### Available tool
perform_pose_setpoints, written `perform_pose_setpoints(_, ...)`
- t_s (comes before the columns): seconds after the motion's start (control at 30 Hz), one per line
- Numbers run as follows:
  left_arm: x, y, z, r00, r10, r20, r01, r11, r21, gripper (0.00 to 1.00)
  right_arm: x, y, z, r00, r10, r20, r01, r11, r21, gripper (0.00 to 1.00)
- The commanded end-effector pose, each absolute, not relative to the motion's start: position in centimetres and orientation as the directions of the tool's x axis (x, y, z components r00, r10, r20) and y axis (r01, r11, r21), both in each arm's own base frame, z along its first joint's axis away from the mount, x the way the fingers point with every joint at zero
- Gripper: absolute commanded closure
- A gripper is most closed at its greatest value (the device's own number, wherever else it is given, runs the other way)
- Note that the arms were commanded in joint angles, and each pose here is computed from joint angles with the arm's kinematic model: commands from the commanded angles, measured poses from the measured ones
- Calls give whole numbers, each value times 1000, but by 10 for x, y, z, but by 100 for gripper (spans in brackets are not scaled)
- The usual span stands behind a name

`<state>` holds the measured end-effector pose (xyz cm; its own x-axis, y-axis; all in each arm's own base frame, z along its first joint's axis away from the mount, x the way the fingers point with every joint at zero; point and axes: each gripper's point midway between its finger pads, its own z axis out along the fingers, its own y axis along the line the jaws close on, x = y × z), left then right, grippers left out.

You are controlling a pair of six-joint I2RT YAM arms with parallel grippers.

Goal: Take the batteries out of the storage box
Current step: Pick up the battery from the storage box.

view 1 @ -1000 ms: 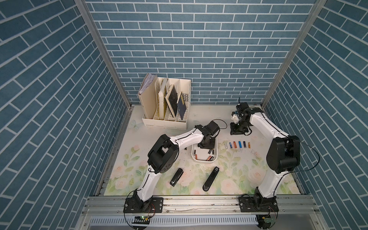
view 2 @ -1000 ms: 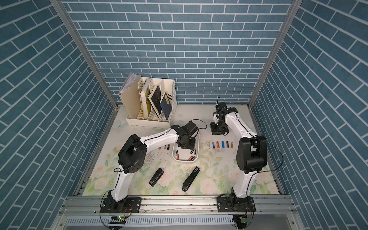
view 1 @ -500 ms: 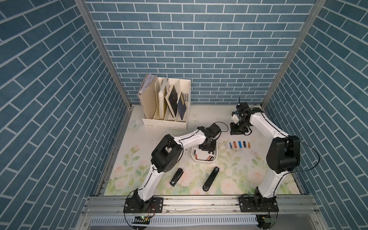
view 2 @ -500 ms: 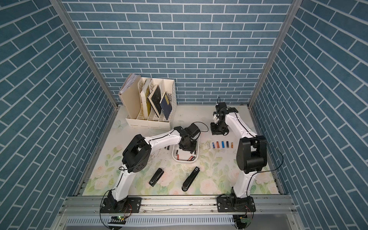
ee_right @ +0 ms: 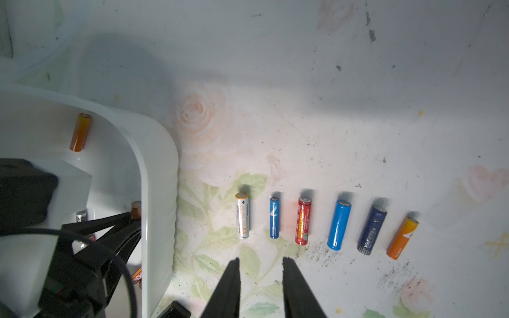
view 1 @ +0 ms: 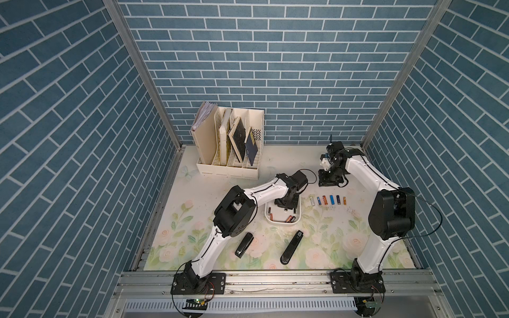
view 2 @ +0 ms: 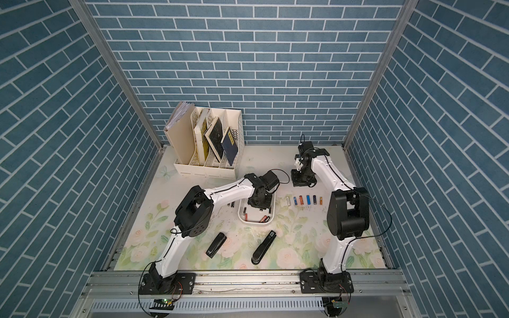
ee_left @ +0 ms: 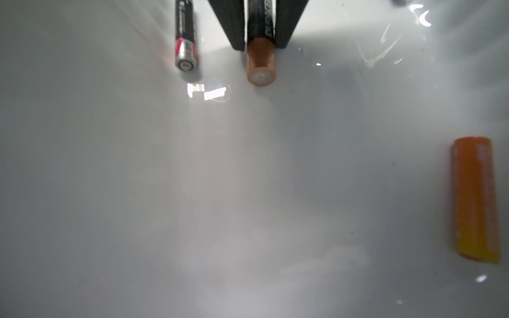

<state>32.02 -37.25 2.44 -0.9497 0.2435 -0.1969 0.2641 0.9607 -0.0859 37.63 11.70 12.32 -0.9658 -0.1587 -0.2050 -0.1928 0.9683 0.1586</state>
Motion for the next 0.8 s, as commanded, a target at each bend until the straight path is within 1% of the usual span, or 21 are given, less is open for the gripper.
perform_pose_setpoints(0.0, 315, -365, 12, -950, 266, -163, 275, 961, -34, 76, 371, 118, 121, -967, -184, -179, -213, 964, 159, 70)
perform_pose_setpoints(0.2, 314, -370, 13, -953, 254, -164, 268, 961, -72, 80, 370, 118, 122, -966, -183, -182, -212, 965, 157, 70)
perform_pose_setpoints(0.33, 317, -370, 20, -953, 244, -178, 263, 961, -89, 80, 369, 118, 122, -966, -182, -182, -212, 964, 159, 70)
perform_pose_setpoints(0.77, 337, -351, 81, -954, 125, -272, 198, 945, -260, 80, 370, 120, 122, -966, -182, -184, -213, 963, 167, 70)
